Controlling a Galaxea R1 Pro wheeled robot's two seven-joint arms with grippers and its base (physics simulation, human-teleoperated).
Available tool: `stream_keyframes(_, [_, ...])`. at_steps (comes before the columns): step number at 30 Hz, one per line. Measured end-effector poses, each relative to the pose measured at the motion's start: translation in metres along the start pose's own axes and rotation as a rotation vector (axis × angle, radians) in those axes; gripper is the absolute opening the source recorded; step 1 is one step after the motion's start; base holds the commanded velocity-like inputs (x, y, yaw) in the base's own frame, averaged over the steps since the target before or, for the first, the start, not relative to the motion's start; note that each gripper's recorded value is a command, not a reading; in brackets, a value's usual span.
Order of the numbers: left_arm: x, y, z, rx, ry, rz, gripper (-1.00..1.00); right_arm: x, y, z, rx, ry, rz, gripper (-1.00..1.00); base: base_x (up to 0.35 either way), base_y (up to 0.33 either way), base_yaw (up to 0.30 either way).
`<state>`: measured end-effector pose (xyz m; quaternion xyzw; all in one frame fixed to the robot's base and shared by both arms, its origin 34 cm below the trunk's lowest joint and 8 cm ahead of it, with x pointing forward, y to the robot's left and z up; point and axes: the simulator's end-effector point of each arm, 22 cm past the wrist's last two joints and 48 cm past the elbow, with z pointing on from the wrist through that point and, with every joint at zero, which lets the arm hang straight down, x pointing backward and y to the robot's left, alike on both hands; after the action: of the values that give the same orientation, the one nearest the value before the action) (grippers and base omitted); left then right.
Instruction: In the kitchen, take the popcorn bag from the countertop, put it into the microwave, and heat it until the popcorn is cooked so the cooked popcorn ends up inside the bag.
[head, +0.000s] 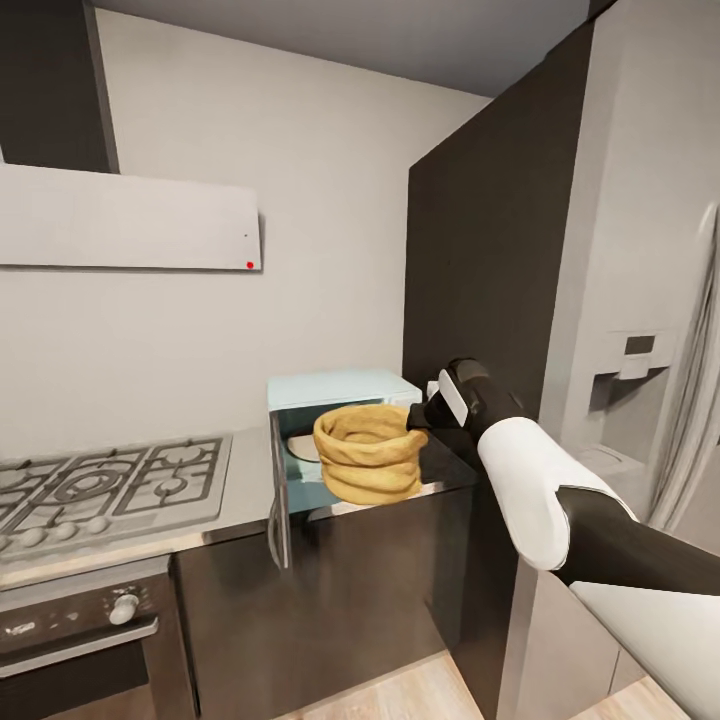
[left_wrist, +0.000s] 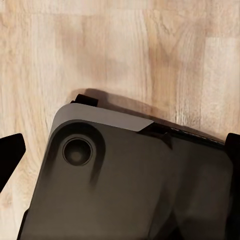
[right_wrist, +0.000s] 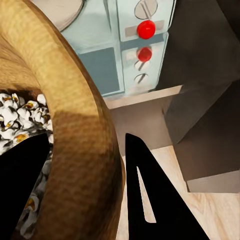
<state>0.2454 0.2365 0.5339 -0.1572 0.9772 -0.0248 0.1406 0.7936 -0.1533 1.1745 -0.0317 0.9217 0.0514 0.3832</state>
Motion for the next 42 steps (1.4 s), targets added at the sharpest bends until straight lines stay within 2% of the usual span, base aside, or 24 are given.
stream_keyframes(5, [0.0002,-0.0005,0.0,0.001,0.0,0.001,1.0,-0.0001,-0.0015,0.0,0.002,0.0,0.001,-1.0,0.001,0.0,-0.025])
stream_keyframes(24, [-0.0001,0.0003,0.0,0.0,0.0,-0.002,1.0,0.0,-0.0028,0.0,0.014,0.0,-0.003,-1.0,0.0,0.002,-0.186])
stream_keyframes(39, [-0.0002,0.0005,0.0,-0.001,0.0,-0.001,1.0,-0.0003,-0.0039,-0.0001,0.011,-0.001,0.0,-1.0,0.0,0.289,-0.004])
stream_keyframes(42, [0.0,-0.0003,0.0,0.0,0.0,-0.001,1.0,-0.0002,-0.0062,0.0001,0.02,0.0,-0.002,-1.0,0.0,0.063,0.0])
